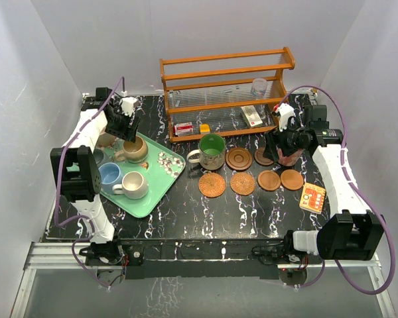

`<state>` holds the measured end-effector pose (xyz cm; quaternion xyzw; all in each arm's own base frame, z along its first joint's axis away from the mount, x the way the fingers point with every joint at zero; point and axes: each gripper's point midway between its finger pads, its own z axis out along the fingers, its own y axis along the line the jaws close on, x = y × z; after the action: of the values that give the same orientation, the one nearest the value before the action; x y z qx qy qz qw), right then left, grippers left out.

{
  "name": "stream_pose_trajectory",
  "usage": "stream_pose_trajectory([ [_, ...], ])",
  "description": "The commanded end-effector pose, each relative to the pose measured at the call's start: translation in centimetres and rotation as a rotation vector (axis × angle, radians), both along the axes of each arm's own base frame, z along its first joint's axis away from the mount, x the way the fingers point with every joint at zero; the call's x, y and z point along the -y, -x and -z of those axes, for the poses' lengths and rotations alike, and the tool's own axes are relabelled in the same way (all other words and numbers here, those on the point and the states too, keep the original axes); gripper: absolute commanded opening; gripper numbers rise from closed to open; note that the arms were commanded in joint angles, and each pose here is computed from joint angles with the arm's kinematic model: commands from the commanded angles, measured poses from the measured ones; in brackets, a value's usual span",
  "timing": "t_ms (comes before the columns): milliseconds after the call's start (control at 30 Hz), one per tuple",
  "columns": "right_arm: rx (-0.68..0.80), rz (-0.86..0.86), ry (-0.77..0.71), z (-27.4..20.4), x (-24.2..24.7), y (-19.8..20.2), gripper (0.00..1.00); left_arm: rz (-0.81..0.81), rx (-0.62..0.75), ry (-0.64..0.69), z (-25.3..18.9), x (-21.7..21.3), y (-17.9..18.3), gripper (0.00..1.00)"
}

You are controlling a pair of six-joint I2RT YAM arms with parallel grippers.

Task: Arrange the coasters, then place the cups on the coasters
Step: Move the cup to the tray, then pick up the cup from the tray.

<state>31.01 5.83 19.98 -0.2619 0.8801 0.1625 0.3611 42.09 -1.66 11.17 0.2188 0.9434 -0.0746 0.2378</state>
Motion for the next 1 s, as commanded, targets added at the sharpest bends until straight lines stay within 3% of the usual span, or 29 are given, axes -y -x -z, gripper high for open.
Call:
stream_pose_trajectory([
  [0, 0.072, 0.01, 0.001, -1.4, 0.0, -0.3, 0.71, 0.08, -0.038, -0.041, 1.0, 0.0, -0.5, 0.66],
  [233, 0.081, 0.017, 0.007, -1.8, 0.2, 0.0, 0.71, 0.113, -0.049, -0.061, 2.3, 0.3, -0.6, 0.52],
  [467, 0.079, 0.017, 0.004, -1.8, 0.1, 0.1, 0.71, 0.118, -0.013, -0.066, 2.0, 0.6, -0.9, 0.45],
  [967, 0.074, 0.022, 0.004, -1.5, 0.3, 0.1, 0.72, 0.156, 0.048, -0.107, 0.7, 0.3, -2.3, 0.21],
])
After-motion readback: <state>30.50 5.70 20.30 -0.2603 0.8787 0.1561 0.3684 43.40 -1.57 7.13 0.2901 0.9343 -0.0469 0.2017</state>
